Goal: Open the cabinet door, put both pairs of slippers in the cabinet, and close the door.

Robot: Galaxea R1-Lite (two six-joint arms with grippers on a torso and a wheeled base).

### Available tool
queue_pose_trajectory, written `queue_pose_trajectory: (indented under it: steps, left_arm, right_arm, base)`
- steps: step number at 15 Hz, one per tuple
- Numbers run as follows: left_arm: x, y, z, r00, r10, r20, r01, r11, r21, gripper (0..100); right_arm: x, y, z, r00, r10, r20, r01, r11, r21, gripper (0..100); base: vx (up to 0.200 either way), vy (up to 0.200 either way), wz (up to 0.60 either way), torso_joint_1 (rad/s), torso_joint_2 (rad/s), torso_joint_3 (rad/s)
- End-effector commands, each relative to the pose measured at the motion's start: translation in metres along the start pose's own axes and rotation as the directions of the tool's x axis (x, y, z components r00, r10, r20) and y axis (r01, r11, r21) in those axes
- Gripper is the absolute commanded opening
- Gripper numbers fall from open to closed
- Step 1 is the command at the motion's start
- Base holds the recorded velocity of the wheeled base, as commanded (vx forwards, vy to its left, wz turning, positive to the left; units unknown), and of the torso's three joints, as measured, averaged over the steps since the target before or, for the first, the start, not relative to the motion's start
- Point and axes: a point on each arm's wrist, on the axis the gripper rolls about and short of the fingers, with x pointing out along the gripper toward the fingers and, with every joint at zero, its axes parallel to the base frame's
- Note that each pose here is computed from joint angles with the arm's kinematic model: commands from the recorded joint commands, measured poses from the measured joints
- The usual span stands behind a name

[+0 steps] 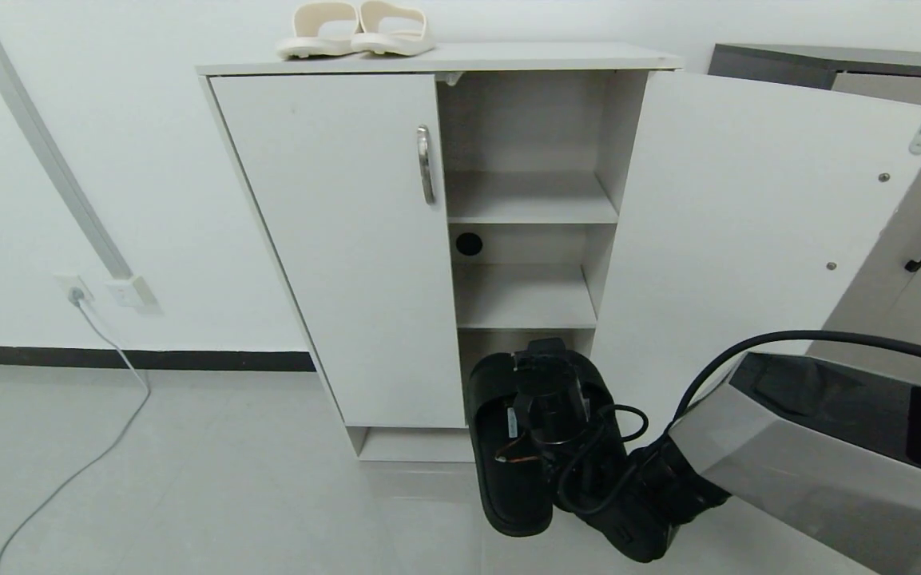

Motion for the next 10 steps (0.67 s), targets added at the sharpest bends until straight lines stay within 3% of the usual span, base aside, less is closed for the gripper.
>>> queue_pose_trajectory:
  steps: [1, 10]
  left_arm:
    - [0.000, 0.000, 0.000, 1.000, 0.001, -0.001, -0.001, 1.000, 0.000, 0]
    - [0.000, 0.000, 0.000, 1.000, 0.001, -0.003, -0.001, 1.000, 0.000, 0]
  right_arm:
    - [0.006, 0.005, 0.001, 1.000, -0.001, 0.003, 0.001, 1.000, 0.001, 0]
    - [0.015, 0.012, 0.012, 0.998, -0.066, 0.021, 0.066, 0.998, 0.006, 0]
  base:
    - [0.000, 0.000, 0.00, 0.007, 0.00, -0.198]
    - [0.000, 0.000, 0.00, 0.003, 0.00, -0.196]
